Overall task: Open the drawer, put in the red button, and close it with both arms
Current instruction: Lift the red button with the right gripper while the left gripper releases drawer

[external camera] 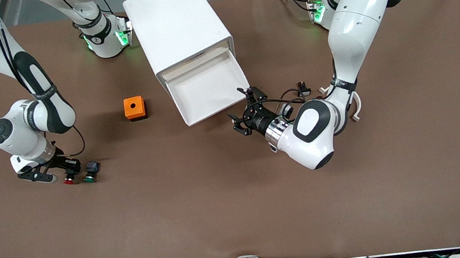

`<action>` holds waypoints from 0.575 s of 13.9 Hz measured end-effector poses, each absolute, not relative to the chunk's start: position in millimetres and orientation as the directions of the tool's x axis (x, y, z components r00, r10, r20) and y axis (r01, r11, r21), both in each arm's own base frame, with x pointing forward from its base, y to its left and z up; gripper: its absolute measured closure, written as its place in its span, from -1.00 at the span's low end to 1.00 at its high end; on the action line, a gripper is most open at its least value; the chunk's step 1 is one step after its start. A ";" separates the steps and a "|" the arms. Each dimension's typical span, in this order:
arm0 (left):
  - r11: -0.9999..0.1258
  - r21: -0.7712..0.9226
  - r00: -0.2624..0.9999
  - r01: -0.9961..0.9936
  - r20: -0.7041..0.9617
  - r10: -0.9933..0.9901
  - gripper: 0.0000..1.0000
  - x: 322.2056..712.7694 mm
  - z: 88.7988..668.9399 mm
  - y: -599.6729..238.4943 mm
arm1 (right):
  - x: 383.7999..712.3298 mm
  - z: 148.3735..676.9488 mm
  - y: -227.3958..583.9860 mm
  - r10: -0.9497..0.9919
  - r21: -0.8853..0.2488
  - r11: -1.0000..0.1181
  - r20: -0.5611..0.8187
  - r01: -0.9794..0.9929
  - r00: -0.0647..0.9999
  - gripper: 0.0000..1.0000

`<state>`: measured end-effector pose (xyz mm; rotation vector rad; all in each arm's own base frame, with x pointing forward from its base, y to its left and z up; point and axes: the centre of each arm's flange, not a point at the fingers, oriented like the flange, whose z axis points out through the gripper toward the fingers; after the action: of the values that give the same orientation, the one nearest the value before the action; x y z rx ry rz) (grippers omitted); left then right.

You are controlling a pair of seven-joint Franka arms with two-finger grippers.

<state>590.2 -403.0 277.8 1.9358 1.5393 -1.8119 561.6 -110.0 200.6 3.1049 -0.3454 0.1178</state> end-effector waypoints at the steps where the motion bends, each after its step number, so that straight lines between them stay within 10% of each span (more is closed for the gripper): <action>1: -0.531 -0.470 -0.137 0.705 -0.825 0.548 -1.00 596.2 283.8 -399.6 | 560.7 217.1 -109.7 -0.231 0.005 -0.973 0.046 -0.231 0.972 0.17; 8: -0.748 0.057 0.477 0.661 -0.801 0.361 -1.00 623.1 342.1 -375.5 | 539.9 360.6 24.8 -0.555 0.026 -0.831 -0.064 -0.555 0.829 0.17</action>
<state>623.1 -375.5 342.1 2.3691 0.8585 -1.1594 539.9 24.8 360.6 2.9984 -0.9102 -0.1084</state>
